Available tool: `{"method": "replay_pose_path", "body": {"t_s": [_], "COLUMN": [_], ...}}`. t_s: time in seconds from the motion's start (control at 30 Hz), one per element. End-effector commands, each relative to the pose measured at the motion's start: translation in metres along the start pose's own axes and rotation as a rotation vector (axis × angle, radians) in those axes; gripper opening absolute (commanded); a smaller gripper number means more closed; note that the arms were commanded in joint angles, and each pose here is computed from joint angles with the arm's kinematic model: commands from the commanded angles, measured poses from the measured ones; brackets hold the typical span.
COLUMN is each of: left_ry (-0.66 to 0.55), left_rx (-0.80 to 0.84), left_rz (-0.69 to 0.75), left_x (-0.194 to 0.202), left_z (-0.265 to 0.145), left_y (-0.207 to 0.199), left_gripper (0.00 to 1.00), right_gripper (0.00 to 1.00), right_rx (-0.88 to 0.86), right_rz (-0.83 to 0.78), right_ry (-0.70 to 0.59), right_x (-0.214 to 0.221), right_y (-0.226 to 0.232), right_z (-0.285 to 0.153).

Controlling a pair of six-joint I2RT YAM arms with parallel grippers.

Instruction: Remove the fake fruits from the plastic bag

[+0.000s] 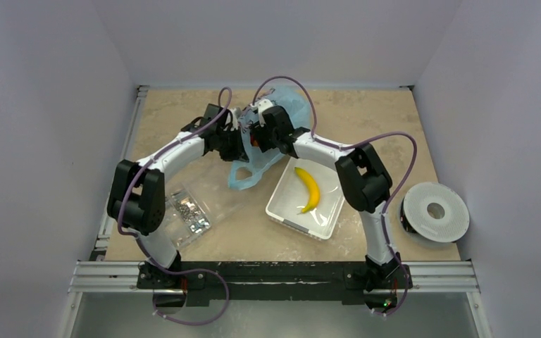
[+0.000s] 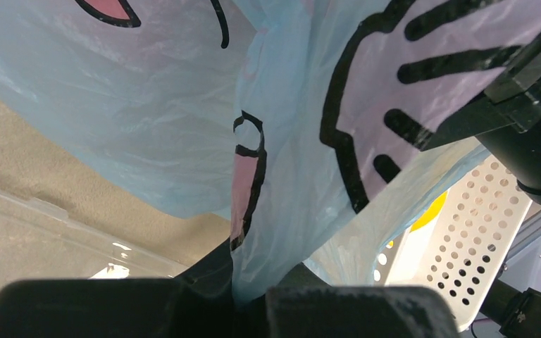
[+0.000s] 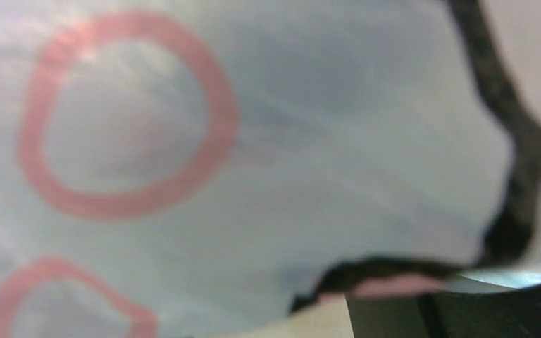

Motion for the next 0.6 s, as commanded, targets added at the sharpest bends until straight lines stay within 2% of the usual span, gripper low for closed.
{"method": "replay_pose_path", "body": {"t_s": [0.0,0.1,0.3,0.47,0.57], "left_ry": [-0.026,-0.014,-0.026,-0.027,-0.022], "left_rx": [0.005,0.004,-0.019,-0.021,-0.028], "left_rz": [0.019,0.016,0.021,0.015,0.013], "left_x": [-0.009,-0.007,-0.008,-0.010,-0.008], "left_z": [-0.001,0.002,0.000,0.003,0.005], "left_y": [-0.008,-0.008,-0.006,-0.005,-0.003], "left_gripper": [0.00,0.00,0.00,0.00,0.00], "right_gripper": [0.67,0.72,0.74,0.75,0.76], "right_rx": [-0.075,-0.095,0.042,-0.021,-0.093], "right_rz": [0.001,-0.013,-0.072,-0.043,0.066], "right_ry": [0.089,0.090,0.155,-0.022,-0.097], "right_x": [0.021,0.029,0.035,0.002,-0.029], "right_y": [0.005,0.006,-0.014,-0.004,0.008], "right_z": [-0.011,-0.013,-0.012,-0.006,-0.013]}}
Point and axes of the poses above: each gripper's point midway between its finger pads, its own z axis out along the fingers, its own y axis along the line the jaws close on, x = y × z, the point moved 4 cm from there along -z, back along the fingers, and after that the axes turned 6 degrees about z, right-handed, at the moved point
